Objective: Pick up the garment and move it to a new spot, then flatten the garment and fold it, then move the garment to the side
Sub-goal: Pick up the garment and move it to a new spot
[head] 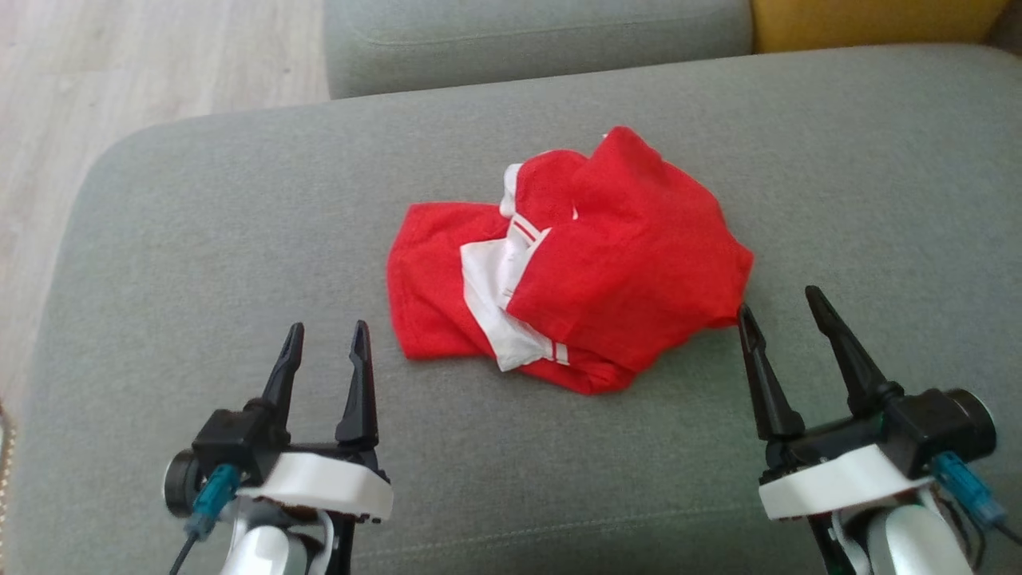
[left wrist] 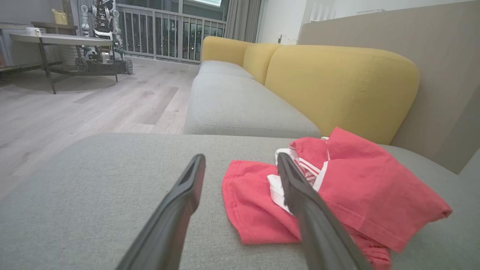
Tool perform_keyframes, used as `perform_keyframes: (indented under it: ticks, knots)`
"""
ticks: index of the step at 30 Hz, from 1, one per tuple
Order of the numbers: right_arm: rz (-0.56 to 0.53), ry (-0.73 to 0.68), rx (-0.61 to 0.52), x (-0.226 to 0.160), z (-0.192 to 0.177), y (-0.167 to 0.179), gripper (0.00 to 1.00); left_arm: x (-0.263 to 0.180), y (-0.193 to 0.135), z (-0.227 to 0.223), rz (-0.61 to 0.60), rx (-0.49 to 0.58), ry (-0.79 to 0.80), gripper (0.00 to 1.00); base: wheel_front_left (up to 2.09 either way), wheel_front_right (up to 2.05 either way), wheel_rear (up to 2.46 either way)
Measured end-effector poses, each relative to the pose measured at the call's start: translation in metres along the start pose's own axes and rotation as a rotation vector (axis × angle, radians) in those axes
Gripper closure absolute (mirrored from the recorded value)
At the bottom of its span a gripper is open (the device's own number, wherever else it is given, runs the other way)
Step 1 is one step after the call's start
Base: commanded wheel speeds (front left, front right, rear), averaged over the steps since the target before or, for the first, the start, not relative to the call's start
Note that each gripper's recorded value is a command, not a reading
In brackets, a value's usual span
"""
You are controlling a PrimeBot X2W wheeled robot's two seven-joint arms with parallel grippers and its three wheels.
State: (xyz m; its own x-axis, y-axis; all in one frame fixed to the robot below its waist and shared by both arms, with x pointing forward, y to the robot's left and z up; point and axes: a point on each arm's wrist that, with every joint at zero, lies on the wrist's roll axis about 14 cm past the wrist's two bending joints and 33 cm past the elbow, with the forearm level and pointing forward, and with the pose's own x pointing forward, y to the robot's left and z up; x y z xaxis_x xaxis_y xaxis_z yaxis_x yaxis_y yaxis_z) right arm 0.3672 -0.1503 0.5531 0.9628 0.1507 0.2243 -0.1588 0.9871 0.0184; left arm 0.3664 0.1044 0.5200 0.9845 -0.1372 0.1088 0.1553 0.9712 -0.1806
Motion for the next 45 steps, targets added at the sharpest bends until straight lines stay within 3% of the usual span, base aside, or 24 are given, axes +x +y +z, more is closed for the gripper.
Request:
perform_keyframes:
  ticks: [11, 14, 19, 27, 34, 35, 36, 37, 45]
  knots:
    - [-0.063, 0.055, -0.010, -0.007, -0.016, -0.020, 0.00, 0.018, -0.046, -0.057, -0.196, -0.047, 0.173, 0.00, 0.00, 0.00, 0.00]
    - [-0.081, 0.067, -0.015, -0.006, -0.021, -0.027, 0.00, 0.031, -0.068, -0.080, -0.302, -0.032, 0.261, 0.00, 0.00, 0.00, 0.00]
    - [-0.111, 0.066, -0.019, 0.000, -0.022, -0.038, 0.00, 0.073, -0.093, -0.084, -0.387, -0.026, 0.273, 0.00, 0.00, 0.00, 0.00]
    - [-0.180, 0.105, -0.027, -0.012, -0.030, -0.059, 0.00, 0.094, -0.125, -0.120, -0.480, -0.034, 0.406, 0.00, 0.00, 0.00, 0.00]
    - [-0.202, 0.105, -0.033, -0.012, -0.029, -0.066, 0.00, 0.104, -0.129, -0.131, -0.485, -0.021, 0.433, 0.00, 0.00, 0.00, 0.00]
    - [-0.201, 0.105, -0.033, -0.012, -0.029, -0.066, 0.00, 0.104, -0.130, -0.130, -0.489, -0.021, 0.428, 0.45, 0.00, 0.00, 0.00]
    - [-0.200, 0.104, -0.032, -0.012, -0.029, -0.066, 0.00, 0.104, -0.131, -0.129, -0.494, -0.019, 0.421, 0.69, 0.00, 0.00, 0.00]
    - [-0.199, 0.102, -0.032, -0.012, -0.029, -0.065, 0.00, 0.104, -0.132, -0.127, -0.498, -0.017, 0.410, 1.00, 0.00, 0.00, 0.00]
    - [-0.160, 0.079, -0.016, -0.005, -0.024, -0.053, 0.00, 0.115, -0.122, -0.089, -0.455, 0.013, 0.273, 1.00, 0.00, 0.00, 0.00]
